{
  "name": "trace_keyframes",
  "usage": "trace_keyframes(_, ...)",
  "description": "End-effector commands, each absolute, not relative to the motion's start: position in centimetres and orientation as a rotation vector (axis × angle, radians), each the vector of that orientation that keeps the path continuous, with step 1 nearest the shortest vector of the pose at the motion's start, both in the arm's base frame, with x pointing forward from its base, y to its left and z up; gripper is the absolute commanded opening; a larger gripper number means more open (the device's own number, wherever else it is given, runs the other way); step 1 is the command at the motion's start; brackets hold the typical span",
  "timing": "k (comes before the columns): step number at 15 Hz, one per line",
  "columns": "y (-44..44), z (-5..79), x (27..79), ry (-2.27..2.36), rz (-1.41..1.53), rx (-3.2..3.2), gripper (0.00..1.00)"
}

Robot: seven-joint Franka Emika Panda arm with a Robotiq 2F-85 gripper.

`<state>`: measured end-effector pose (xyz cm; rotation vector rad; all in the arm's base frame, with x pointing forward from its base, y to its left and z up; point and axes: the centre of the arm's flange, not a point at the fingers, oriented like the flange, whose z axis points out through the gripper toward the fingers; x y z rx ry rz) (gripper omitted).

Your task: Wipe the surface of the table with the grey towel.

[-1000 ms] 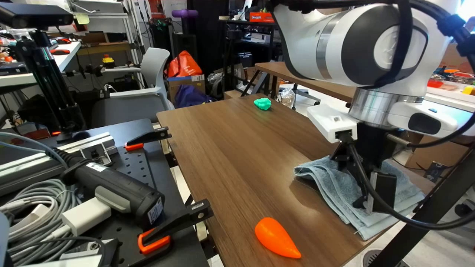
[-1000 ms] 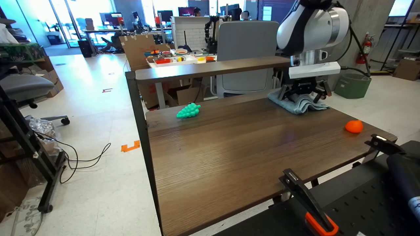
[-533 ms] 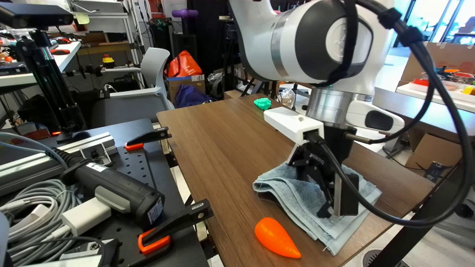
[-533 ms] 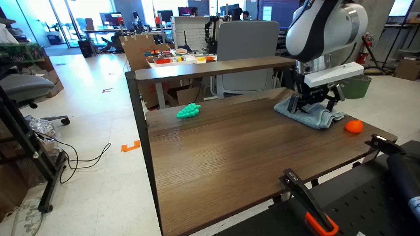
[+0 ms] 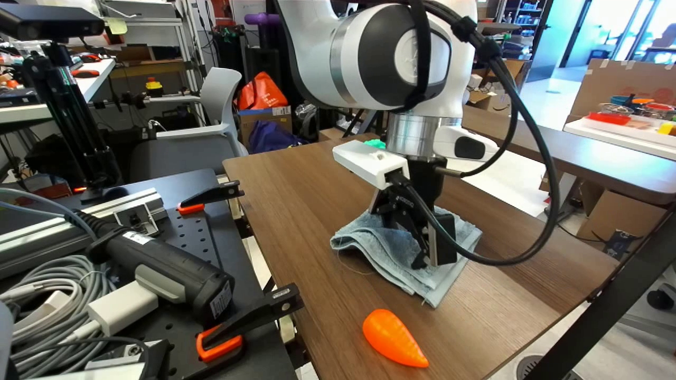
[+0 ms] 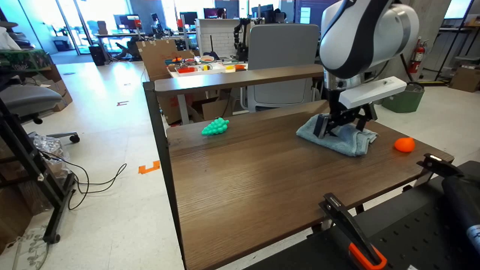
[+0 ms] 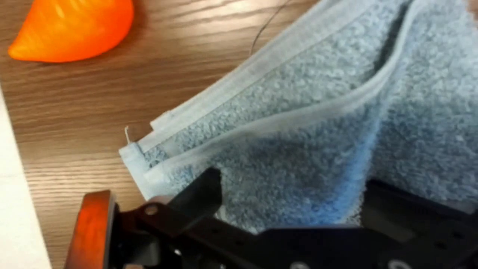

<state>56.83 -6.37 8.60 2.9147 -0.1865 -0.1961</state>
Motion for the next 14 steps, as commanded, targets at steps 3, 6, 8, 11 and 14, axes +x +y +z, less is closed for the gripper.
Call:
trace_keyframes(3,1.3,9.1,59.3,-0.312,-0.241,3.172,1.00)
trace_keyframes(6,5.0,9.9,61.4,-0.453,-0.211,3.292,1.00)
trace_keyframes(8,5.6,10.3,63.3,-0.560,-0.165,3.317,1.00)
trace_keyframes(11,3.7,9.8,66.2,-0.681,-0.104,3.305,1.00)
trace_keyframes(14,0.1,8.7,68.3,-0.799,-0.079,3.270,1.00)
